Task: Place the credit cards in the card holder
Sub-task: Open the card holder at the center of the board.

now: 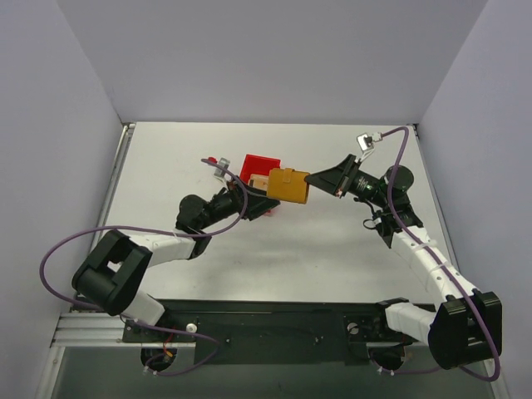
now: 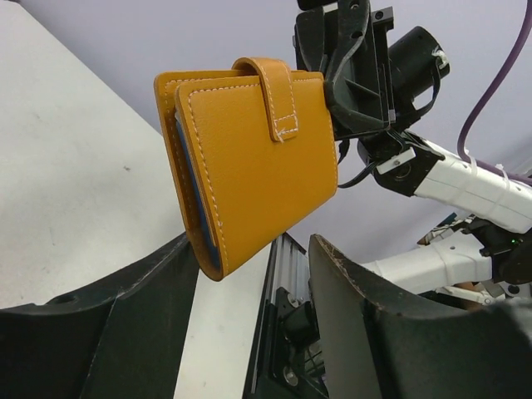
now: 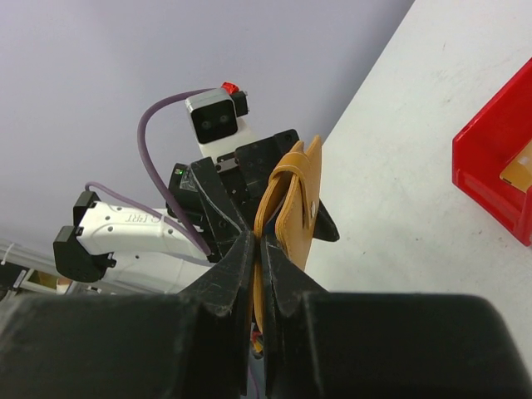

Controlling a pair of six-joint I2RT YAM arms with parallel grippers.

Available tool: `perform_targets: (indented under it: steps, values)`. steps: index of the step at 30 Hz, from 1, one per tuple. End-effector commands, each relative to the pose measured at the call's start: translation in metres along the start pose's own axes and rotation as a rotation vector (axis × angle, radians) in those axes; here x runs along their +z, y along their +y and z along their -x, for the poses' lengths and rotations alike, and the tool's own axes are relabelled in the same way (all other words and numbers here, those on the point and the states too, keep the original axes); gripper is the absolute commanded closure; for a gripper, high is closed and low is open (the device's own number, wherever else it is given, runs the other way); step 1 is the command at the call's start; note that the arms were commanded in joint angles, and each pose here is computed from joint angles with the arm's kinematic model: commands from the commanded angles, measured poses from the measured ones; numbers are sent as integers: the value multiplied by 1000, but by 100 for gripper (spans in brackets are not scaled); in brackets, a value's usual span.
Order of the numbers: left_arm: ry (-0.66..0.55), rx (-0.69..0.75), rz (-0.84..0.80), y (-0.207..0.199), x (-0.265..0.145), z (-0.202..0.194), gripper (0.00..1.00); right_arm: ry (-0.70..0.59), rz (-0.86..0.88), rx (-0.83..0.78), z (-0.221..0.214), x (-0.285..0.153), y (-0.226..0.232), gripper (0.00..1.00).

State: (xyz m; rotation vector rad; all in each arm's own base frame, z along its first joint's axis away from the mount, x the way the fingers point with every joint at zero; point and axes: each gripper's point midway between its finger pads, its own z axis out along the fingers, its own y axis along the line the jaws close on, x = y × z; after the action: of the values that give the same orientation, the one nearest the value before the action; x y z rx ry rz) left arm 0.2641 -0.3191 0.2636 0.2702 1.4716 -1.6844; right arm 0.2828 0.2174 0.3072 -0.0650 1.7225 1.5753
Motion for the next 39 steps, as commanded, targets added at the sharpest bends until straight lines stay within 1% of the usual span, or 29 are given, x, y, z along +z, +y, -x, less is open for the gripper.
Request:
perform_targets:
  steps: [1, 11, 15, 19, 20, 21, 23, 24, 25, 26, 27, 28, 29, 30, 32, 33, 34, 35, 36, 37, 38, 39]
  values:
    - [-76, 68, -134, -37, 10, 24, 36, -7, 79, -84, 4, -4, 21, 100]
    - [-123, 85, -150, -47, 11, 37, 47, 16, 84, -86, 1, -4, 20, 100]
    - [-138, 90, -148, -49, 10, 41, 53, 24, 84, -81, 0, -3, 20, 100]
    - [-144, 94, -145, -51, 10, 43, 66, 28, 83, -83, -1, -4, 19, 100]
    - [-142, 99, -144, -51, 10, 43, 72, 30, 81, -82, -1, -4, 18, 100]
    - [-141, 103, -145, -52, 10, 43, 75, 31, 78, -86, -2, -4, 18, 100]
    - [-138, 109, -131, -51, 10, 43, 89, 34, 66, -89, -2, -5, 17, 100]
    - [-136, 117, -126, -50, 10, 43, 92, 38, 55, -94, -3, -5, 15, 100]
    - [-134, 120, -119, -50, 10, 44, 97, 33, 52, -101, -2, -6, 16, 100]
    - [-133, 135, -115, -50, 10, 44, 100, 36, 41, -101, -3, -6, 14, 100]
    - [-126, 135, -105, -50, 9, 44, 100, 32, 35, -106, -2, -7, 14, 97]
    - [-126, 157, -99, -51, 10, 45, 100, 35, 25, -112, -2, -7, 14, 85]
    - [-121, 161, -83, -51, 9, 45, 100, 33, 17, -117, -2, -8, 14, 79]
    - [-117, 199, -70, -50, 10, 45, 100, 37, 6, -128, -1, -8, 14, 66]
    - [-96, 266, -6, -45, 9, 45, 100, 40, -25, -138, -1, -10, 13, 52]
    - [-77, 321, 68, -37, 7, 42, 100, 31, -35, -152, 3, -11, 15, 48]
    - [-76, 355, 100, -37, 8, 45, 100, 37, -63, -156, 1, -13, 13, 42]
    - [-56, 428, 185, -30, 4, 42, 100, 18, -83, -169, 6, -13, 13, 40]
    - [-103, 493, 244, -34, 3, 57, 100, 24, -110, -167, 4, -16, 11, 35]
    - [-28, 562, 309, -23, 0, 41, 100, 10, -124, -171, 8, -17, 12, 34]
    - [-34, 596, 393, -19, -5, 46, 100, 15, -138, -156, 7, -17, 11, 32]
    - [-12, 673, 415, -21, -4, 41, 100, 8, -141, -154, 10, -17, 13, 31]
